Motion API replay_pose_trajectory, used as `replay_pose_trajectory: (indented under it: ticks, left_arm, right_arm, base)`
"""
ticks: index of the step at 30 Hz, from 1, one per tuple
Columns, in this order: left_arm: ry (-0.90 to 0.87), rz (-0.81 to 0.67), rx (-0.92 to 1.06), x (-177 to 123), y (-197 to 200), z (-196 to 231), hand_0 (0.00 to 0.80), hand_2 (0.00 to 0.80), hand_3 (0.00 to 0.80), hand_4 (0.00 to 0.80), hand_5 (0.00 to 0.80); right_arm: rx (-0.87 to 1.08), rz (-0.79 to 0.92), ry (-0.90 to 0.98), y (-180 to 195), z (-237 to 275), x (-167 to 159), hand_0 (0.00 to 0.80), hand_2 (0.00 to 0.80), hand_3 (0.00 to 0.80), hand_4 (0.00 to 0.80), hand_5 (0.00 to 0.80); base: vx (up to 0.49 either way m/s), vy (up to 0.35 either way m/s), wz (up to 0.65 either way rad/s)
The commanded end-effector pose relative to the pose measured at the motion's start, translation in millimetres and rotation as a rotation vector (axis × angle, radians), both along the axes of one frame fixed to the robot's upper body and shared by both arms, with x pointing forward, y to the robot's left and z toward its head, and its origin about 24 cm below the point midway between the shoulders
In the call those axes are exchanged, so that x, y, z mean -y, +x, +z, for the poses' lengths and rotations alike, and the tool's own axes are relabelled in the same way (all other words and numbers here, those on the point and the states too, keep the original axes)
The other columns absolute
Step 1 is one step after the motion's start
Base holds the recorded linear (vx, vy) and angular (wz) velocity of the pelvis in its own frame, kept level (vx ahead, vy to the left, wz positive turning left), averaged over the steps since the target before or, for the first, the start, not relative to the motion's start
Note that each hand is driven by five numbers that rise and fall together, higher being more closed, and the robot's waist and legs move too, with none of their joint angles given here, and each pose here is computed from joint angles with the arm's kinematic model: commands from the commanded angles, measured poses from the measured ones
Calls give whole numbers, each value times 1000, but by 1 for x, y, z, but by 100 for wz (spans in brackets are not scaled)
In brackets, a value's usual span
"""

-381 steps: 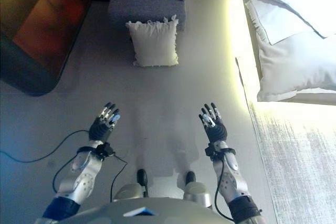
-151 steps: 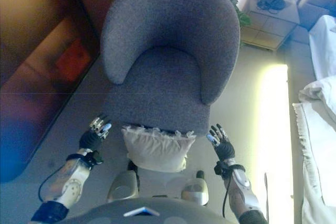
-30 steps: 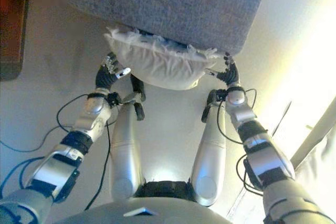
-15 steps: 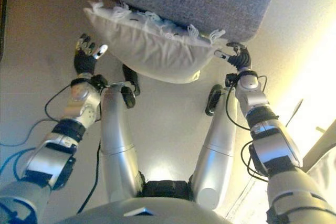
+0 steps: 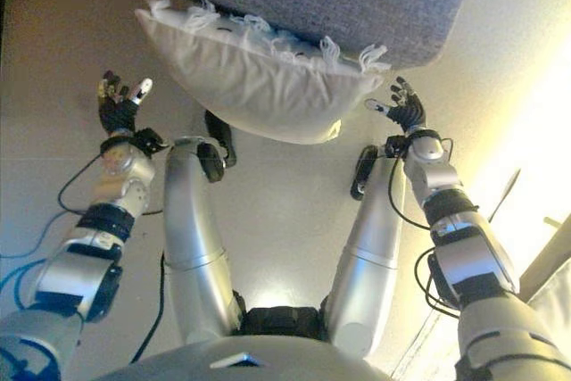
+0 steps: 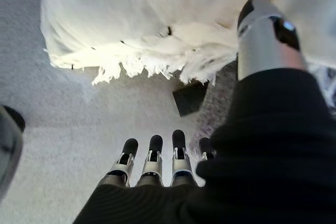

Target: Pick up the cushion and take it to the sofa

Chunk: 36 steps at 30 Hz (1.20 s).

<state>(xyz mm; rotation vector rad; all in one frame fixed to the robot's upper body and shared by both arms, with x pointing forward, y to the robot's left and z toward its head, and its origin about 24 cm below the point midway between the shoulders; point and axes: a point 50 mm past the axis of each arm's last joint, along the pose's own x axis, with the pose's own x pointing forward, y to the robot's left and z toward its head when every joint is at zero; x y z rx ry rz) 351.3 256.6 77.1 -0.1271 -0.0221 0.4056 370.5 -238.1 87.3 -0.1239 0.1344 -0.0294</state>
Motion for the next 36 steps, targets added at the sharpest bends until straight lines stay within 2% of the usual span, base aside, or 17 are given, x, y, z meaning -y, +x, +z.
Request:
replay_pose_trajectory:
  ticks: [1,12,17,29,30,31,32,33,36]
  left_arm:
    - [-50,-58,40,-5,10,18,0,0,0,0,0]
    - [-26,-243,55,0,32,55,0,0,0,0,0]
    - [-37,-199,54,-3,35,61,0,0,0,0,0]
    - [-29,-295,82,6,46,84,0,0,0,0,0]
    - [-29,-311,89,8,47,86,135,135,135,135,135]
    - [-26,-328,95,9,47,87,449,449,449,449,449]
    - [-22,-343,97,11,48,89,653,653,653,653,653]
    - [-21,-350,99,13,48,89,800,800,800,800,800]
    - [-26,-350,106,17,49,89,800,800,800,800,800]
  right_arm:
    - [21,66,-55,5,18,1,0,0,0,0,0]
    - [41,201,-176,18,43,-19,0,0,0,0,0]
    - [64,237,-181,22,54,-30,0,0,0,0,0]
    - [61,306,-243,26,68,-42,0,0,0,0,0]
    - [57,309,-244,25,68,-41,0,0,0,0,0]
    - [48,309,-249,25,67,-41,420,420,420,420,420]
    - [39,313,-256,25,66,-41,800,800,800,800,800]
    - [33,322,-266,25,66,-41,800,800,800,800,800]
    - [14,352,-306,25,64,-45,800,800,800,800,800]
  base:
    - [21,90,-3]
    - [30,72,-5]
    - [49,85,-4]
    - [42,59,0]
    - [17,40,0]
    - [15,36,0]
    - [15,38,-1]
    - [14,38,-1]
    - [11,34,-2]
